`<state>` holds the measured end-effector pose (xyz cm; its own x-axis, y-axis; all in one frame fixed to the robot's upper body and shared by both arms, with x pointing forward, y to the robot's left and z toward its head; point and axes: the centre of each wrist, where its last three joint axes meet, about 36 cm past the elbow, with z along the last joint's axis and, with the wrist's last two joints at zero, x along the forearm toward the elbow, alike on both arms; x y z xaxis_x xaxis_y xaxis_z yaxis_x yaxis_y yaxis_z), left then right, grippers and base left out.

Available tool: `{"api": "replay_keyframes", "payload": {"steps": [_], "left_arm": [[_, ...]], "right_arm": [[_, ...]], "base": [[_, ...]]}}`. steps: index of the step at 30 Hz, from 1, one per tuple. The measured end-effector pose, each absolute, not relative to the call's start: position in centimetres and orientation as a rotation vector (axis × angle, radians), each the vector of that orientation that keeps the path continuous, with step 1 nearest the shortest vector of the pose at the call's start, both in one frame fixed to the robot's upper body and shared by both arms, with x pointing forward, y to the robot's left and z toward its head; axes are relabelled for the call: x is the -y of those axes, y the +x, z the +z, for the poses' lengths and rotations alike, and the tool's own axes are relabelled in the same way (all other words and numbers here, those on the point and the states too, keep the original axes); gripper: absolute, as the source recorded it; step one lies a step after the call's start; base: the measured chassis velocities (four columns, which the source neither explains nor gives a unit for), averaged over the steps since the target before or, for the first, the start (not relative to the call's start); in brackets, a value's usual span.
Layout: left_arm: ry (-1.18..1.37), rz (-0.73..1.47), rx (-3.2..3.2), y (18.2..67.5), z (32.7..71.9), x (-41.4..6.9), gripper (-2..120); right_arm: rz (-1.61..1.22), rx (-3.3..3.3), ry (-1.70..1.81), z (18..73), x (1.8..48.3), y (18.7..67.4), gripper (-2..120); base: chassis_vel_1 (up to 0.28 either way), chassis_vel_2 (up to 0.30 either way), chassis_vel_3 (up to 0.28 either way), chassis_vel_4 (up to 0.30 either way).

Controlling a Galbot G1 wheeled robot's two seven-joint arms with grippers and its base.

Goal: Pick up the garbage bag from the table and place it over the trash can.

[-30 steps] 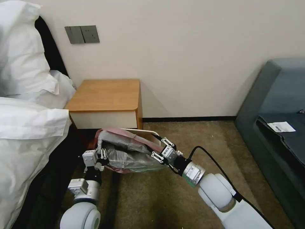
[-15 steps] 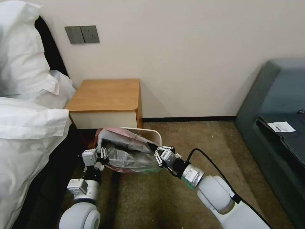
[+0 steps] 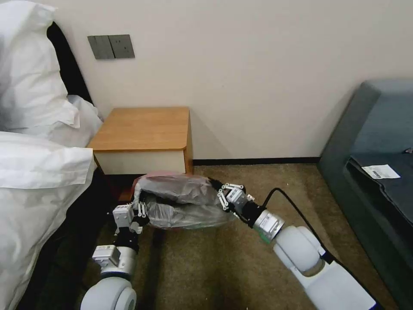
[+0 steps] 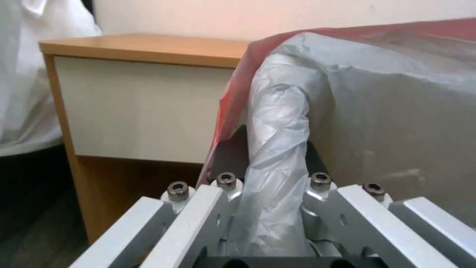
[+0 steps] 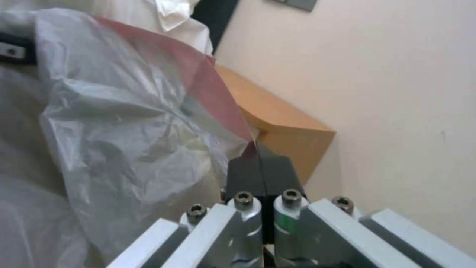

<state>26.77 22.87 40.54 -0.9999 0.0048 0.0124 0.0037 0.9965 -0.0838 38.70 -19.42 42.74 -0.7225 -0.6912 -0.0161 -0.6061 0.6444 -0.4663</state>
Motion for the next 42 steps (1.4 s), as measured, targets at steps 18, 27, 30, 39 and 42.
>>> {"api": "replay_keyframes", "payload": {"steps": [18,27,30,39,42], "left_arm": [[-0.097,0.447,3.161,25.8,44.4,-22.6,10],[-0.158,0.704,3.104,25.7,47.1,-22.3,10],[-0.152,0.758,3.085,25.8,47.7,-22.4,10],[-0.106,0.822,3.045,26.2,48.0,-22.6,10],[-0.020,0.789,3.030,27.1,47.5,-23.0,10]], "right_arm": [[-0.661,-2.729,-0.972,41.7,22.6,41.3,0],[-0.646,-2.745,-0.962,40.9,22.8,41.8,0],[-0.641,-2.753,-0.958,40.4,22.9,42.0,0],[-0.630,-2.783,-0.889,38.7,22.9,42.5,2],[-0.605,-2.794,-0.850,38.6,22.8,41.6,13]], "base": [[0.000,0.000,0.000,0.000],[0.000,0.000,0.000,0.000],[0.000,0.000,0.000,0.000],[0.000,0.000,0.000,0.000],[0.000,0.000,0.000,0.000]]}}
